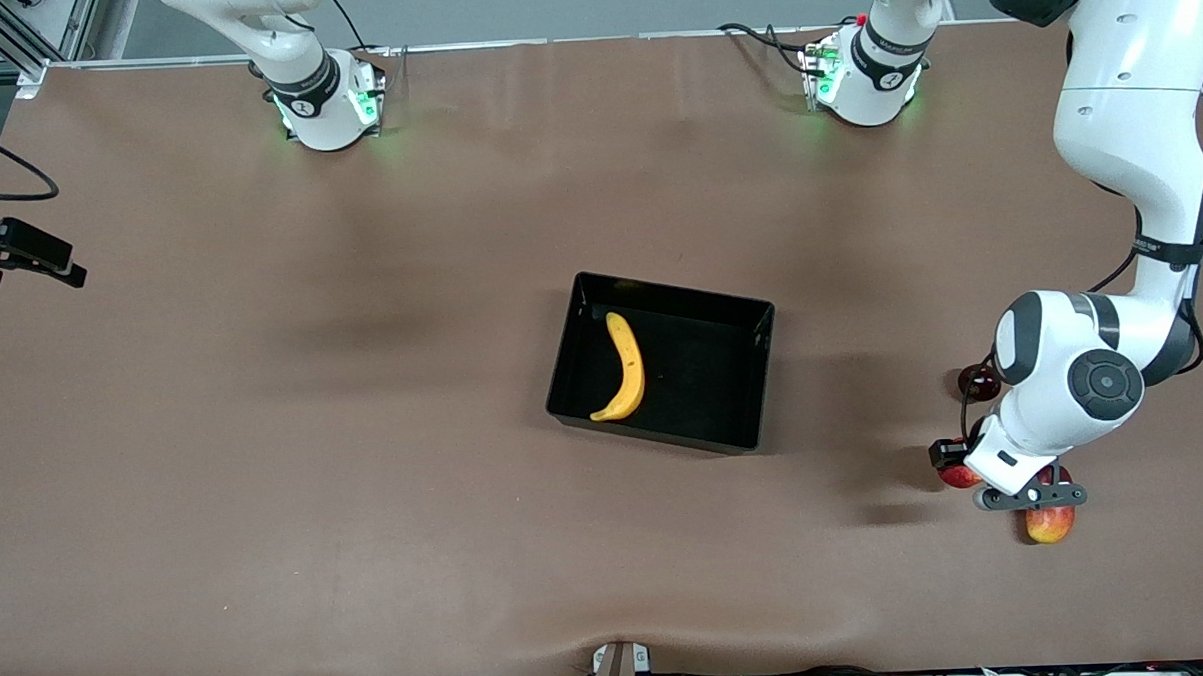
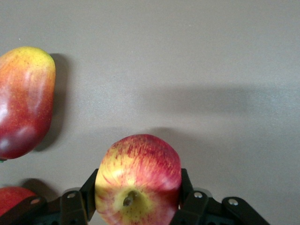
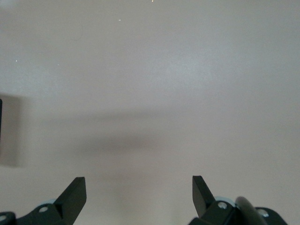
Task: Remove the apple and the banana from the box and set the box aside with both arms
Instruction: 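Lift the apple and carry it toward the plum and mango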
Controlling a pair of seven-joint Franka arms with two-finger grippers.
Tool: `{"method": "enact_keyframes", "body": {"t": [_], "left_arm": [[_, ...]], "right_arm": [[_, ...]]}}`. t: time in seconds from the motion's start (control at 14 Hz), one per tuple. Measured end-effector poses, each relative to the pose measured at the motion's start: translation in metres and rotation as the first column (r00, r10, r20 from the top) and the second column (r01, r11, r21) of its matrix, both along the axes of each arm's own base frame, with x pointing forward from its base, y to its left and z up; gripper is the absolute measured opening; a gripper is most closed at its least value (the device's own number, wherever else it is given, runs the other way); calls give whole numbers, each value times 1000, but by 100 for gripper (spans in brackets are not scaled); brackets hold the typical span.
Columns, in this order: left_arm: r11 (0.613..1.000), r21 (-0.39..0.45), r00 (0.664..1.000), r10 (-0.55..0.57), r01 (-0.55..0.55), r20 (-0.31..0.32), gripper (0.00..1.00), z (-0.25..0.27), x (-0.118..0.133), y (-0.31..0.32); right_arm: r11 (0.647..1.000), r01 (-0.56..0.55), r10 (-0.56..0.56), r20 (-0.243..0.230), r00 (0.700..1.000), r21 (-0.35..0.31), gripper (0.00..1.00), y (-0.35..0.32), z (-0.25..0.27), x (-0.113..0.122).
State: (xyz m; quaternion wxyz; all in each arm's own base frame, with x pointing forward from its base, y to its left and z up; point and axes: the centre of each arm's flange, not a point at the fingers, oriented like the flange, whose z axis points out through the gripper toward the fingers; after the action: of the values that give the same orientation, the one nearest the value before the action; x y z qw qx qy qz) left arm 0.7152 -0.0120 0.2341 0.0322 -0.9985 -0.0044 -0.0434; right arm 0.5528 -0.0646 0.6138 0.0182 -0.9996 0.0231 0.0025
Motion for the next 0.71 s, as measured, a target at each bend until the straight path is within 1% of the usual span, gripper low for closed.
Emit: {"method": "enact_keyframes", "body": {"t": [0.71], "left_arm": [[1000,-5,1000,15,-15,-10,67,-15,-1,11]], "right_arm": [[1000,1,-1,-1,1000,0,100,0,-1,0]]}}
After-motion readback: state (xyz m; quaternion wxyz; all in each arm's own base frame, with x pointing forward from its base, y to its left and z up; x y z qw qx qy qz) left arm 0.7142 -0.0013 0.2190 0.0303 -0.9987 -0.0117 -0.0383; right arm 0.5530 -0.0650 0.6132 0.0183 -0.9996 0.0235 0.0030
